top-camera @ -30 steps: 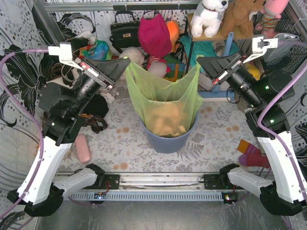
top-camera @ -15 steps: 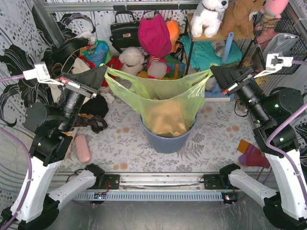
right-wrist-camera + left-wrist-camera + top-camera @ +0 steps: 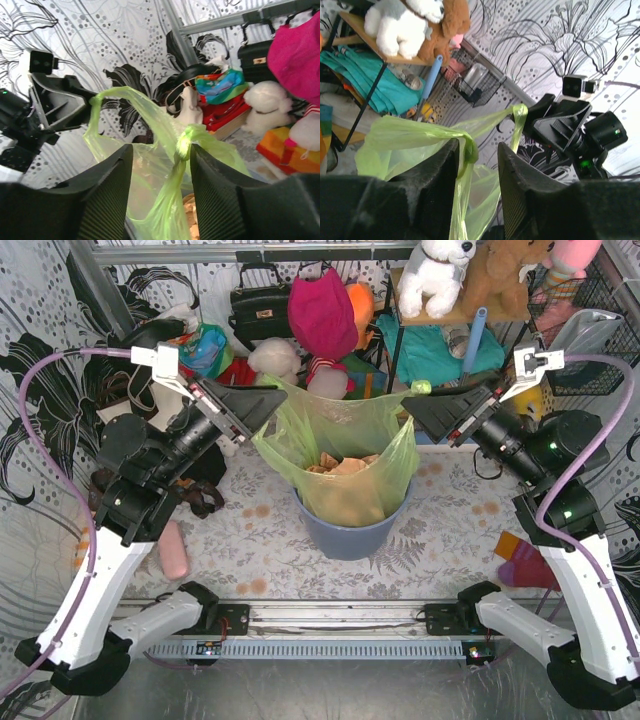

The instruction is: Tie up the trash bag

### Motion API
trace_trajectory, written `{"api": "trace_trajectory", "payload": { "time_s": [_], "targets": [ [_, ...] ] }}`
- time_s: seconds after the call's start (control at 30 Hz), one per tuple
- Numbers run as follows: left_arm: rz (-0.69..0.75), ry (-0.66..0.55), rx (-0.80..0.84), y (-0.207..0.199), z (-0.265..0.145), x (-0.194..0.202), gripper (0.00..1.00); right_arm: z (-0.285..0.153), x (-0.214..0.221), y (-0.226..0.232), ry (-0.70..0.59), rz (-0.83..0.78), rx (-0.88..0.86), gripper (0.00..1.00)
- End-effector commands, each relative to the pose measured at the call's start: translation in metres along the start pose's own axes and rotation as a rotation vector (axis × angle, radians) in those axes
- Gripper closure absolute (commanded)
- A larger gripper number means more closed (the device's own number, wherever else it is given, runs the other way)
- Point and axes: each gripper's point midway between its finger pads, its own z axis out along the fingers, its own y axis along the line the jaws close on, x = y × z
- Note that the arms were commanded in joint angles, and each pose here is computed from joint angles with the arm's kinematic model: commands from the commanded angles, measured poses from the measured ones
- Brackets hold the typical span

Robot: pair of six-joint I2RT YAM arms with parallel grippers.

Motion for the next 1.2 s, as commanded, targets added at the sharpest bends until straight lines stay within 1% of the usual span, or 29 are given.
{"api": "trace_trajectory", "payload": {
  "time_s": [0.0,0.03,0.07,0.23,0.37,0.5,0.57,0.63,0.73,0.8,1.03,1.1,1.17],
  "targets": [
    [0.064,0.045,0.052,-0.017,-0.015,0.001,0.52,-0.004,0.003,0.019,0.026,-0.002,-0.093,0.45],
    [0.068,0.055,0.039,-0.015,-0.017,0.004,0.48,-0.004,0.005,0.019,0.035,0.001,-0.094,0.43],
    [0.069,0.072,0.022,-0.012,-0.019,0.007,0.46,-0.004,0.007,0.018,0.045,0.003,-0.095,0.42],
    [0.090,0.111,-0.036,-0.003,-0.028,0.014,0.39,-0.004,0.017,0.014,0.079,0.022,-0.085,0.39],
    [0.108,0.128,-0.063,0.001,-0.033,0.016,0.32,-0.007,0.020,0.012,0.088,0.022,-0.076,0.30],
    [0.096,0.146,-0.054,0.006,-0.030,0.024,0.26,-0.008,0.021,0.009,0.082,0.026,-0.056,0.22],
    [0.084,0.154,-0.035,0.007,-0.026,0.029,0.25,-0.008,0.020,0.004,0.071,0.037,-0.030,0.20],
    [0.063,0.149,0.003,0.007,-0.022,0.035,0.25,-0.005,0.020,0.002,0.066,0.054,-0.019,0.19],
    [0.033,0.134,0.084,0.001,-0.014,0.039,0.27,0.003,0.021,0.004,0.067,0.094,-0.054,0.19],
    [0.026,0.131,0.113,-0.002,-0.010,0.039,0.29,0.009,0.020,0.010,0.059,0.115,-0.097,0.24],
    [0.045,0.120,0.221,-0.026,0.001,0.026,0.33,0.021,0.016,0.042,0.098,0.202,-0.312,0.43],
    [0.047,0.121,0.239,-0.029,0.004,0.024,0.34,0.021,0.016,0.049,0.115,0.220,-0.351,0.45],
    [0.047,0.120,0.256,-0.032,0.006,0.022,0.34,0.022,0.017,0.052,0.129,0.239,-0.374,0.45]
  ]
}}
